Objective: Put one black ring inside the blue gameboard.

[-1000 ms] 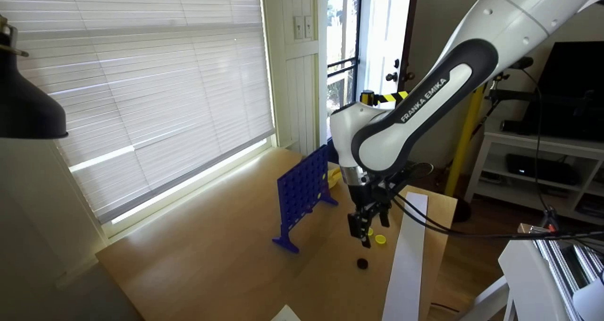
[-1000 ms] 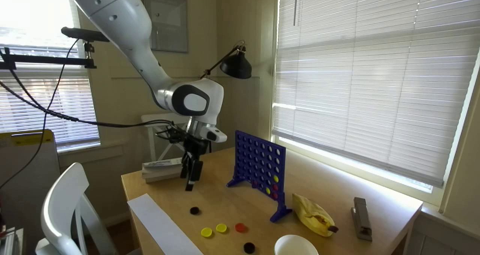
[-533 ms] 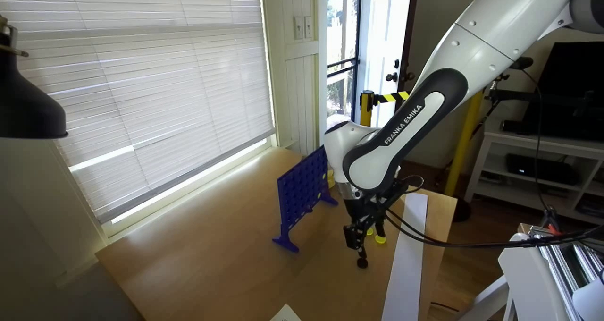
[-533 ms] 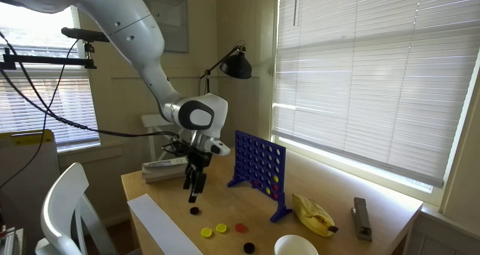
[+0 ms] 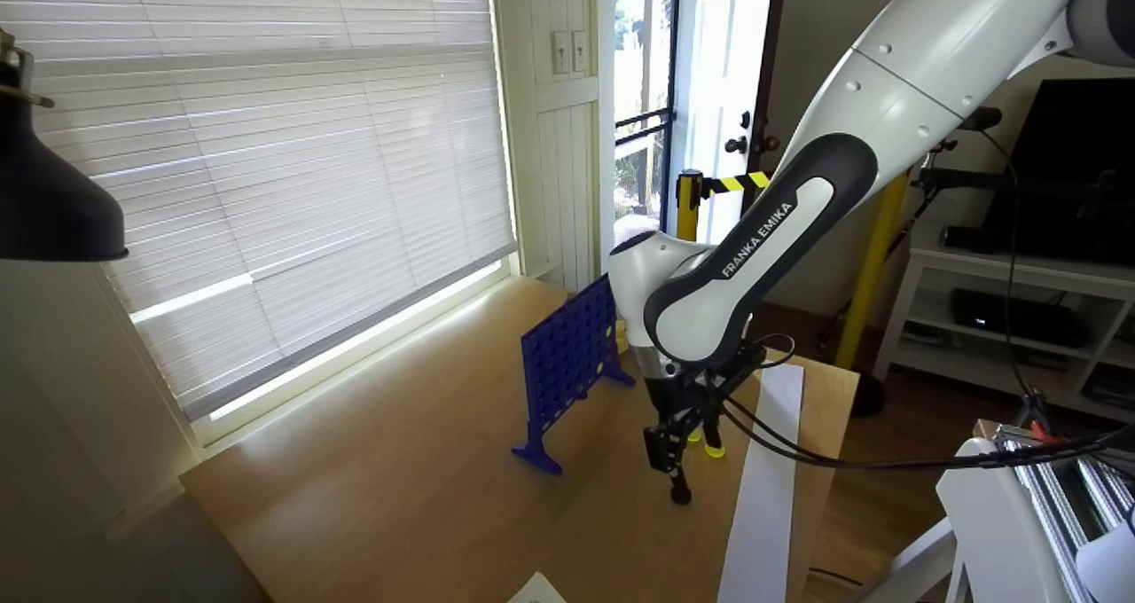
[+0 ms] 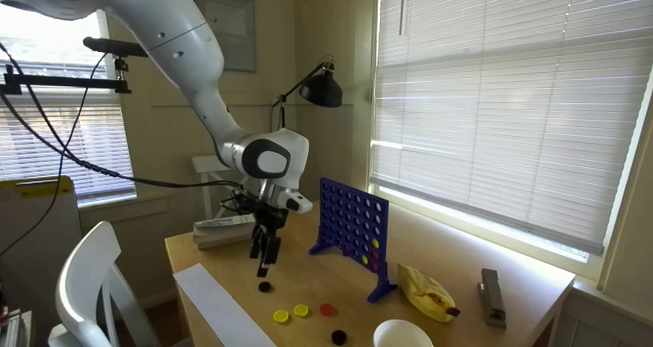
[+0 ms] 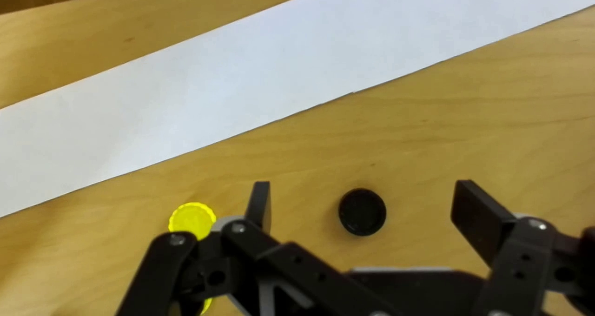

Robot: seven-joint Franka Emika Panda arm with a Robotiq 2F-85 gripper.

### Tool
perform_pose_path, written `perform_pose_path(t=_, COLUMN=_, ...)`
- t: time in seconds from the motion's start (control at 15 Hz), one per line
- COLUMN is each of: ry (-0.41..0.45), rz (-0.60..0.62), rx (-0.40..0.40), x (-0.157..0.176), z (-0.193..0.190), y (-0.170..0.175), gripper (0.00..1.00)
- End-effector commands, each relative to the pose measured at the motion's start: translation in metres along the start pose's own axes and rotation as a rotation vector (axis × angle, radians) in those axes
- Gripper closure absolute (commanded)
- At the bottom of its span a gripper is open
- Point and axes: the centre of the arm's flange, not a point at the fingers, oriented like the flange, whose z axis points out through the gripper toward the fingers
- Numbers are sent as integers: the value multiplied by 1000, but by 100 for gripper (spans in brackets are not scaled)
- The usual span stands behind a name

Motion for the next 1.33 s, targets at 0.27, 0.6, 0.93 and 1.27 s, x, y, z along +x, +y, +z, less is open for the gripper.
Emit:
perform_pose_path(t=0.27, ry=94, rz=-31, rx=-31, x=16, z=50, y=-19, gripper=0)
perform_pose_path(t=0.6, ry=160, rz=-52, rx=-35, x=20, z=61, y=-22, gripper=0)
perform_pose_path(t=0.93, ry=183, rz=-69, rx=-36, x=17, z=59, y=-25, gripper=25)
perform_pose_path(t=1.27, ry=196, rz=-85, rx=-44, x=14, z=58, y=-30, gripper=57)
